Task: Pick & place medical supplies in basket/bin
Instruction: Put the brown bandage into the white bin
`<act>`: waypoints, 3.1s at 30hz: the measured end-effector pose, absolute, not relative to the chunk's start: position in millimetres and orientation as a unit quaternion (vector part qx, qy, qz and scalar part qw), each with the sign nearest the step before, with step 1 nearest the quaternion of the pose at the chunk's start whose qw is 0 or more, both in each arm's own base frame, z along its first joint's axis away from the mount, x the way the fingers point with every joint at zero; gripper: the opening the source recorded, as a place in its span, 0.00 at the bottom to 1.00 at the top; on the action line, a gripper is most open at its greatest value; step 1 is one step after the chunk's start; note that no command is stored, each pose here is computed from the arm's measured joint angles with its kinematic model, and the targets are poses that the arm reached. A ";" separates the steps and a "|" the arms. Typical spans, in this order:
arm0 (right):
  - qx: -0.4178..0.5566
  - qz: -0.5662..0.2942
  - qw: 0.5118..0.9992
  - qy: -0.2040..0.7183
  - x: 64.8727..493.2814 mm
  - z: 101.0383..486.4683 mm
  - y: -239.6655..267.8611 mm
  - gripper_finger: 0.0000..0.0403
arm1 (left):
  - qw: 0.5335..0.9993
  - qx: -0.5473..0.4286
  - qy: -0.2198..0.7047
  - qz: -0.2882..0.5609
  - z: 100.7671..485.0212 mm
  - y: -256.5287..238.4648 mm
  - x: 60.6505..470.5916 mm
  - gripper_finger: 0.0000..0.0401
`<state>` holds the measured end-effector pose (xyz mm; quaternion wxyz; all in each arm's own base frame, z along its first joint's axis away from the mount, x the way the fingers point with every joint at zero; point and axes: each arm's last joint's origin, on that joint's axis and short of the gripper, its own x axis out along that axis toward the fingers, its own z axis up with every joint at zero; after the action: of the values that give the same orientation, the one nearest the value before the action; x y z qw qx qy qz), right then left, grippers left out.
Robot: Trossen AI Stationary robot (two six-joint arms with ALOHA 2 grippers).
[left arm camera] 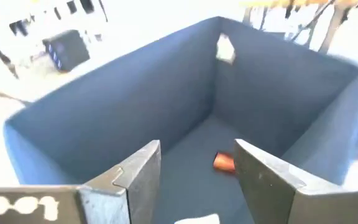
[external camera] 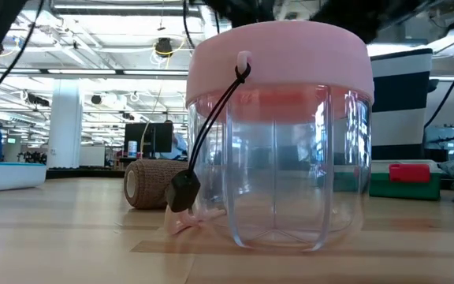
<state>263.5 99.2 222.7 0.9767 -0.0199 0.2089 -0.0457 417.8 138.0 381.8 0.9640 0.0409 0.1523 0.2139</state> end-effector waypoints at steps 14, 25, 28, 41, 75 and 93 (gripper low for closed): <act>-0.081 0.131 0.966 0.206 345.1 198.6 98.1 0.51 | 0.979 0.031 0.143 0.141 485.8 44.5 340.4 0.48; -0.076 0.183 0.908 0.368 407.7 203.9 106.3 0.55 | 0.973 0.032 0.186 0.133 510.3 -19.7 263.1 0.48; -0.076 0.186 0.904 0.377 424.7 188.1 113.5 0.54 | 0.962 0.055 0.222 0.151 505.0 -32.9 250.3 0.48; -0.046 0.209 0.836 0.506 457.1 146.2 108.3 0.54 | 0.919 0.099 0.314 0.217 451.4 -73.0 249.3 0.48; -0.168 0.070 0.887 0.424 390.6 322.9 74.3 0.17 | 0.902 0.044 0.306 0.301 437.2 -101.9 213.4 0.48; -0.050 -0.313 0.842 0.437 236.5 402.9 -72.6 0.23 | 0.904 0.021 0.322 0.279 435.4 -107.0 212.5 0.48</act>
<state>236.5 -72.6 402.9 0.8419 -0.0497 0.4366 -0.3134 212.5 -107.0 435.4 0.9045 0.0211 0.3216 0.2793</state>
